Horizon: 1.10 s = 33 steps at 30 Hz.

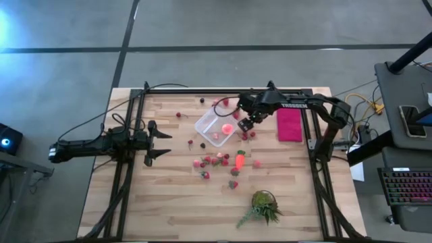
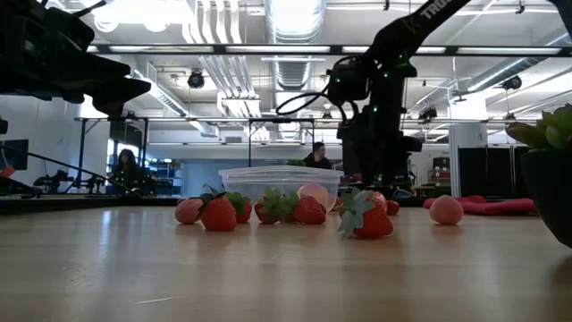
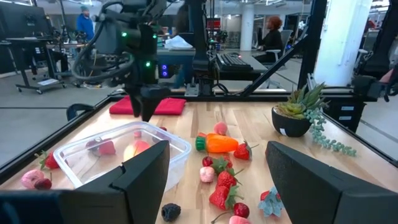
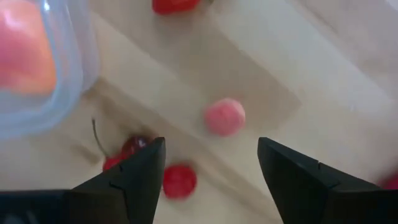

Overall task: Pick and placing Produce into tupperware
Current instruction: Put the pink apricot into the transparent container

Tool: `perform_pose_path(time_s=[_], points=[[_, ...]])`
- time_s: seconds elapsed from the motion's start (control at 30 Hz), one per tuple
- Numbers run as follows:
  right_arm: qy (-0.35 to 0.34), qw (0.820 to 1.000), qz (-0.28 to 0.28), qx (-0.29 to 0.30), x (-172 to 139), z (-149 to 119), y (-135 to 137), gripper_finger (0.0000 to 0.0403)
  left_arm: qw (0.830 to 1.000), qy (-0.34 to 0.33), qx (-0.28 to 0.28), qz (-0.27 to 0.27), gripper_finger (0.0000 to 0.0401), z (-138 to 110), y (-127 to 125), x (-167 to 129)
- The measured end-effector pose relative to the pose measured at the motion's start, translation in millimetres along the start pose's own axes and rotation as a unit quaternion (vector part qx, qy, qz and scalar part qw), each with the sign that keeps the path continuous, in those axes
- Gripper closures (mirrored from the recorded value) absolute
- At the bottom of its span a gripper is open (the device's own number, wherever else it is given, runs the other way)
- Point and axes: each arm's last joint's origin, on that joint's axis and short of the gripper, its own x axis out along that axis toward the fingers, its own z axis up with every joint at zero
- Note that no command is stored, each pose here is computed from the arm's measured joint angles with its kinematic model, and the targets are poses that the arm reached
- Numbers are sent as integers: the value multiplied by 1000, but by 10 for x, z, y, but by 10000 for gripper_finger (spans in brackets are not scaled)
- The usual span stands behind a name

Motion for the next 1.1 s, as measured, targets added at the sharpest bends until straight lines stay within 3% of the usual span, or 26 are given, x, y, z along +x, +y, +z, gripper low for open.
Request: perform_pose_path(time_s=[0.47,1.1], points=[[31,999,-29,-13,338,69,-99,167,1000,0,0,0,146,0,0,0],[42,999,-2,1,334,60,-85,294,1000,0,0,0,146,0,0,0]])
